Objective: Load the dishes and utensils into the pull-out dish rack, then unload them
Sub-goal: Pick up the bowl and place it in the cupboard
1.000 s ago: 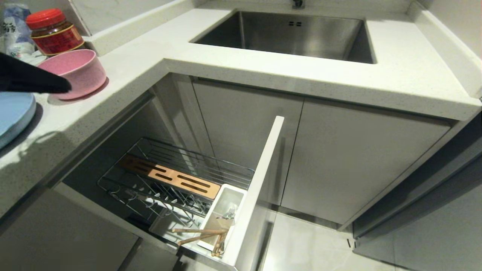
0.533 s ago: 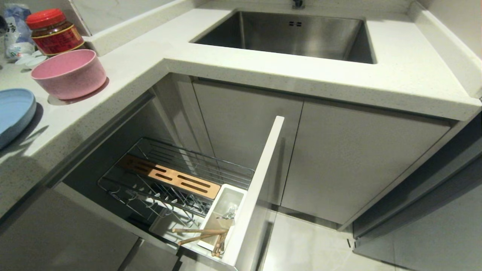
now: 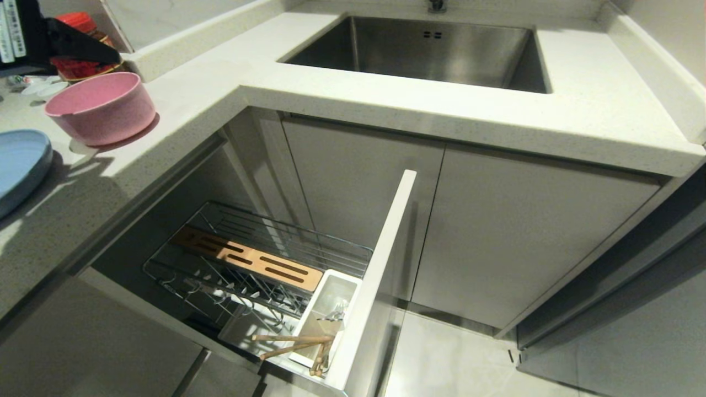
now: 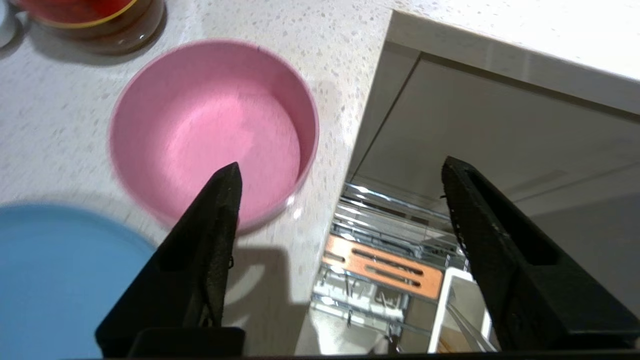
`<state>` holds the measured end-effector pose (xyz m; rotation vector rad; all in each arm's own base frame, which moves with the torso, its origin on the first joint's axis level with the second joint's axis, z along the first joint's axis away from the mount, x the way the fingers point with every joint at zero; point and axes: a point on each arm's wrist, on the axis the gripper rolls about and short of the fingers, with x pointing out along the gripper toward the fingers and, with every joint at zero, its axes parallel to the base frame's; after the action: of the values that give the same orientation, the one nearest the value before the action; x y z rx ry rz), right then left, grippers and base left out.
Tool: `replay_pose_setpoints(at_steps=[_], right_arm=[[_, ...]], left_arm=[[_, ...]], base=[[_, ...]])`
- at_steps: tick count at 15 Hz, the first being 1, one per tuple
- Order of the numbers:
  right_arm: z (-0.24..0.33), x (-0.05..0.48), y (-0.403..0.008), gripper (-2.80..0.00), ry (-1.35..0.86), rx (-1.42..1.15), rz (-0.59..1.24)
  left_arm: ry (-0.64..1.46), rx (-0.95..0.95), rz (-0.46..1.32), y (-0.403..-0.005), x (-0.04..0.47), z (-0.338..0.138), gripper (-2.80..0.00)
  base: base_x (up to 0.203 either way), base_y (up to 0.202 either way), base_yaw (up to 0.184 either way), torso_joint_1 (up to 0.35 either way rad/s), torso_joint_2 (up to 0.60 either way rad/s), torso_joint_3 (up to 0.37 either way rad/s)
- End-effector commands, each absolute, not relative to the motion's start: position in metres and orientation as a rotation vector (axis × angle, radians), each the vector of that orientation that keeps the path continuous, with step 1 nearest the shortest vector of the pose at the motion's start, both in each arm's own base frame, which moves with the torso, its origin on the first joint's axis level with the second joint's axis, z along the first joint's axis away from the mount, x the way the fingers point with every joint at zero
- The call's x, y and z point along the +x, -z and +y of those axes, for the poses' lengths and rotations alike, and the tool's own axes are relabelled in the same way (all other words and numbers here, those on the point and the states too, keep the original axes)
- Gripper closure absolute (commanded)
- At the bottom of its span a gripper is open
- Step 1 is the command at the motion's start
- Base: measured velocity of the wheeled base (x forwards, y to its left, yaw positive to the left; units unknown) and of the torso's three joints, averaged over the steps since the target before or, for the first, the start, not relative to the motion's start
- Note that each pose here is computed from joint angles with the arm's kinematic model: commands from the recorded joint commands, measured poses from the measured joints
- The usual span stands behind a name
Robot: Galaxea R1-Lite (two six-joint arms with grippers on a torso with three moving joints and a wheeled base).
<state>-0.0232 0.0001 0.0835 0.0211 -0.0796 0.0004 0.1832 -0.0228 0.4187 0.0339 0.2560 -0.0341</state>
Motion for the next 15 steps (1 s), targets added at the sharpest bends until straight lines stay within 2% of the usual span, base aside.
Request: replay_pose_setpoints(at_steps=[1, 7, 15], right_arm=[[0.000, -0.021, -0.076, 0.00, -0.001, 0.021, -0.055], [0.000, -0.021, -0.076, 0.00, -0.001, 0.021, -0.055], [0.000, -0.021, -0.076, 0.00, -0.001, 0.021, -0.055]], left_arm=[[0.016, 0.066, 0.312, -0.404, 0.221, -0.023, -2.80], [-0.038, 0.096, 0.315, -0.390, 0.264, -0.008, -2.80], [-0.027, 0.105, 0.306, -0.383, 0.282, -0.005, -2.80]], base=[[0.000, 0.000, 0.000, 0.000, 0.00, 0.000], [0.000, 0.000, 0.000, 0.000, 0.00, 0.000], [0.000, 0.000, 0.000, 0.000, 0.00, 0.000]])
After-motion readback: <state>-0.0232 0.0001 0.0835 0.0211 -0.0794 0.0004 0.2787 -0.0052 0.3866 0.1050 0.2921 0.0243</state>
